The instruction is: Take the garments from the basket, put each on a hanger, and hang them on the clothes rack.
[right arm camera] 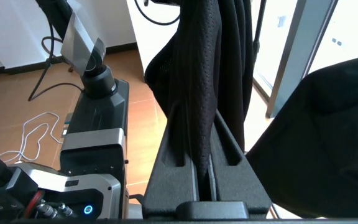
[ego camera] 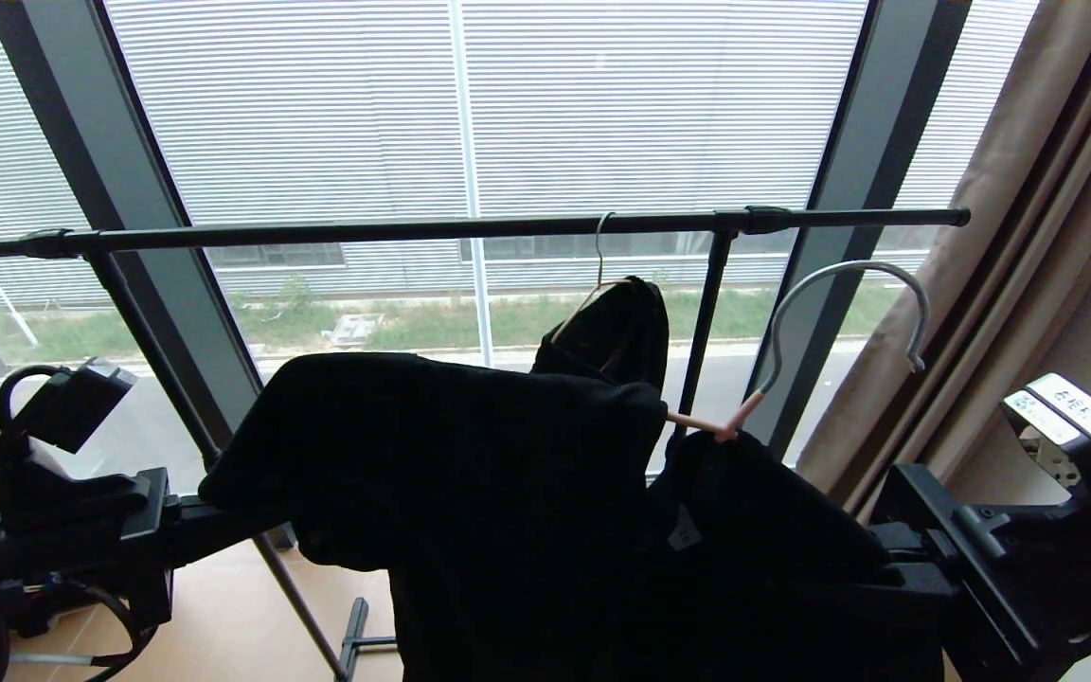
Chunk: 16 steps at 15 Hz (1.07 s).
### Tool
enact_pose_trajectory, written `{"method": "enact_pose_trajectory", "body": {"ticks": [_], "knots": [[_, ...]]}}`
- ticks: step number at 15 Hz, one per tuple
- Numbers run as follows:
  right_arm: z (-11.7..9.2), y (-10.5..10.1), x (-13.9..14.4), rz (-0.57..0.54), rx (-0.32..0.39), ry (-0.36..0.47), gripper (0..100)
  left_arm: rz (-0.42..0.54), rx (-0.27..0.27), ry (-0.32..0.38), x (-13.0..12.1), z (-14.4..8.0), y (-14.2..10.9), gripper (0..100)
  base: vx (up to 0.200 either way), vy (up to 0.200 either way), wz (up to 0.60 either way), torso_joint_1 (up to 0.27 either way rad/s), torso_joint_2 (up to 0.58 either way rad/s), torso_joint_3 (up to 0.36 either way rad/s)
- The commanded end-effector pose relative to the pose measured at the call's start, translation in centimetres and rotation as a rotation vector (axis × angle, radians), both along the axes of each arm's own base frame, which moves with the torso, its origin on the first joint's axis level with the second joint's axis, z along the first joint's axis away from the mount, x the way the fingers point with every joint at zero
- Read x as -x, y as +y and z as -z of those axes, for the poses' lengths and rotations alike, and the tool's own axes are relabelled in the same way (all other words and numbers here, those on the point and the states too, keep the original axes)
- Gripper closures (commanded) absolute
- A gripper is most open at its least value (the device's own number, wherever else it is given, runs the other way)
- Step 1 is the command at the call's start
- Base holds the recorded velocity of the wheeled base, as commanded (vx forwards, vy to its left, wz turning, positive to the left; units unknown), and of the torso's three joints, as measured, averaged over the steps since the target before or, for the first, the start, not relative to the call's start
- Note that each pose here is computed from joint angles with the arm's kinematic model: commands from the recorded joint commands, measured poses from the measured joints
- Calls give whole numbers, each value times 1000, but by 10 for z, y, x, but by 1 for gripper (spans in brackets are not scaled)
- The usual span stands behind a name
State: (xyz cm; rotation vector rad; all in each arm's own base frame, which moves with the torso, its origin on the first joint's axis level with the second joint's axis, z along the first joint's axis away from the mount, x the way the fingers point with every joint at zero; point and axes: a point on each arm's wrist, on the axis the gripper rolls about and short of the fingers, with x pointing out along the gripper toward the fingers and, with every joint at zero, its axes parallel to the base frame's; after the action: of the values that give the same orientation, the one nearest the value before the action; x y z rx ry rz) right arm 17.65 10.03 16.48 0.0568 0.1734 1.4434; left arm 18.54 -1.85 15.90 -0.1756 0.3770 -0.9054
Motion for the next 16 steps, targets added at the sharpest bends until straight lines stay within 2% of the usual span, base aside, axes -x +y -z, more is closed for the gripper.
{"method": "enact_pose_trajectory", "body": {"ticks": [1,6,7,10,12,16], "knots": [[0,0,0,1,0,-2,100,-5,0,6,-2,1,1,100,0,0,0,0,0,0],[0,-4,-3,25,1,-2,100,-46,0,42,-18,15,9,100,0,0,0,0,0,0],[0,-5,-3,29,1,-5,100,-72,-1,48,-26,24,15,100,0,0,0,0,0,0],[0,-7,-4,41,3,-14,100,-99,-5,24,-33,32,22,100,0,0,0,0,0,0],[0,-11,-6,61,4,-29,100,-108,-6,-19,-31,32,24,100,0,0,0,0,0,0],[0,-16,-8,87,4,-32,100,-115,-6,-33,-29,33,26,100,0,0,0,0,0,0]]}}
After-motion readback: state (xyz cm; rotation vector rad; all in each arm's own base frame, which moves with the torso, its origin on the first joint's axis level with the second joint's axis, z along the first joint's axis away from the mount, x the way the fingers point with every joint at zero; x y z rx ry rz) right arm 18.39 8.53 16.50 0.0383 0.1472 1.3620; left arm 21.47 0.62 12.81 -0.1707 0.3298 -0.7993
